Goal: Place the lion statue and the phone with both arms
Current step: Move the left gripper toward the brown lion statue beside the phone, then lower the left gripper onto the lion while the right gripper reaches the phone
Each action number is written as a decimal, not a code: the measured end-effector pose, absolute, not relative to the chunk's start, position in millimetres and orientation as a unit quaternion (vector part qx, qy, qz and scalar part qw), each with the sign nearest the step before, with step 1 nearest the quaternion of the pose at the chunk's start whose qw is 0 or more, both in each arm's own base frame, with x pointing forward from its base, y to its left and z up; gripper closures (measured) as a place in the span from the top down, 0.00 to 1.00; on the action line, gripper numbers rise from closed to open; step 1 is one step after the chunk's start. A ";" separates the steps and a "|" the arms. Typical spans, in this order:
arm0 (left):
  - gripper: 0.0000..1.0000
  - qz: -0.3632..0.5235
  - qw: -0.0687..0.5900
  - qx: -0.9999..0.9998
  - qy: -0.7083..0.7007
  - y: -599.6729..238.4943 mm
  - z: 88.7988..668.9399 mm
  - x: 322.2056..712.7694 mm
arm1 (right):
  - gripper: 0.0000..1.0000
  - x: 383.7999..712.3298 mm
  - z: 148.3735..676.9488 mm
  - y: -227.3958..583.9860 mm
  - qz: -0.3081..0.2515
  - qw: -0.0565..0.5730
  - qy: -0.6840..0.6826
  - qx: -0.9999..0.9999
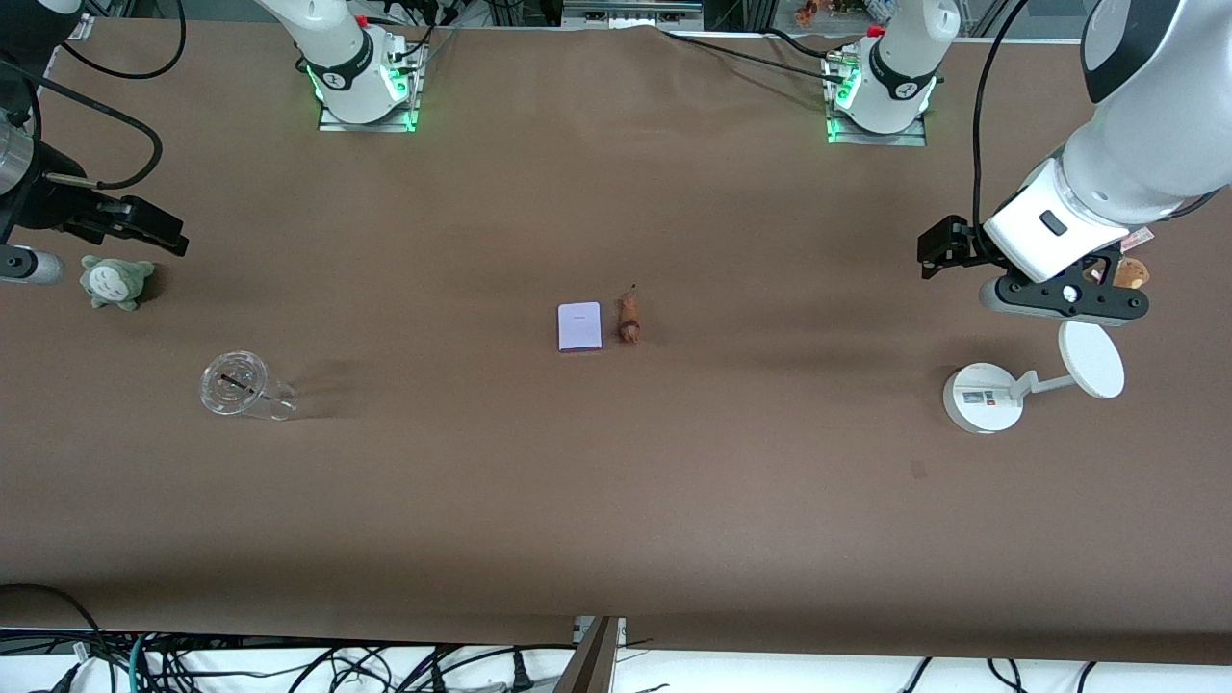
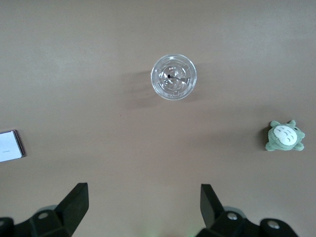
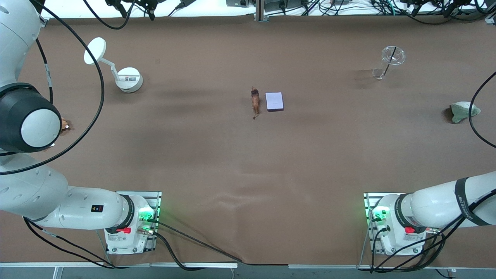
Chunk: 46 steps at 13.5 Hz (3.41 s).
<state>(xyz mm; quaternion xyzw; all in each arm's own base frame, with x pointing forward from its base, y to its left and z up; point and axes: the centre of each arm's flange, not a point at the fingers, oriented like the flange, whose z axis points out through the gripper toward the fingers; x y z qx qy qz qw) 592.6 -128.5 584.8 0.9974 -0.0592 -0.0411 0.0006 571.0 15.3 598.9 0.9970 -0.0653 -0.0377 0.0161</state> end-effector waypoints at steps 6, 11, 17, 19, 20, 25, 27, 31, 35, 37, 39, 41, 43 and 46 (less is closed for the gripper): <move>1.00 -0.041 0.001 0.997 -0.059 -128.5 584.8 592.6 | 1.00 571.1 599.0 14.3 -0.038 0.016 -0.066 0.997; 1.00 -0.041 0.001 0.997 -0.059 -128.5 584.8 592.6 | 1.00 571.1 599.0 14.1 -0.038 0.016 -0.066 0.997; 1.00 -0.041 0.001 0.997 -0.059 -128.5 584.8 592.6 | 1.00 571.1 599.0 14.0 -0.038 0.016 -0.066 0.997; 1.00 -0.041 0.001 0.997 -0.059 -128.5 584.8 592.6 | 1.00 571.1 599.0 14.0 -0.038 0.016 -0.066 0.997; 1.00 -0.041 0.001 0.997 -0.059 -128.5 584.8 592.6 | 1.00 571.1 599.0 14.0 -0.038 0.016 -0.066 0.997; 1.00 -0.041 0.001 0.997 -0.059 -128.6 584.8 592.6 | 1.00 575.7 589.0 15.7 -0.046 0.017 -0.065 0.997; 1.00 -0.041 0.001 0.997 -0.059 -128.6 584.8 592.5 | 1.00 583.4 571.9 21.6 -0.059 0.019 -0.060 0.996; 1.00 -0.049 0.006 0.997 -0.065 -135.7 578.8 592.5 | 1.00 592.1 553.3 38.3 -0.068 0.021 -0.047 0.996; 1.00 -0.101 0.028 0.992 -0.076 -157.9 523.0 604.4 | 1.00 602.3 544.0 49.0 -0.053 0.020 -0.038 0.998; 1.00 -0.127 0.030 0.988 -0.088 -202.6 478.2 606.7 | 1.00 604.6 539.1 49.4 -0.055 0.021 -0.038 0.998; 1.00 -0.120 0.031 0.989 -0.085 -258.8 442.5 604.2 | 1.00 605.8 536.3 49.7 -0.057 0.021 -0.038 0.997; 1.00 -0.103 0.037 0.991 -0.073 -315.2 409.4 597.3 | 1.00 605.9 536.6 49.7 -0.056 0.021 -0.038 0.997; 1.00 -0.091 0.042 0.994 -0.052 -366.3 373.2 585.6 | 1.00 606.0 537.2 49.7 -0.056 0.021 -0.038 0.998; 1.00 -0.075 0.053 0.996 -0.023 -421.9 324.3 565.8 | 1.00 606.1 537.9 49.8 -0.055 0.021 -0.036 0.998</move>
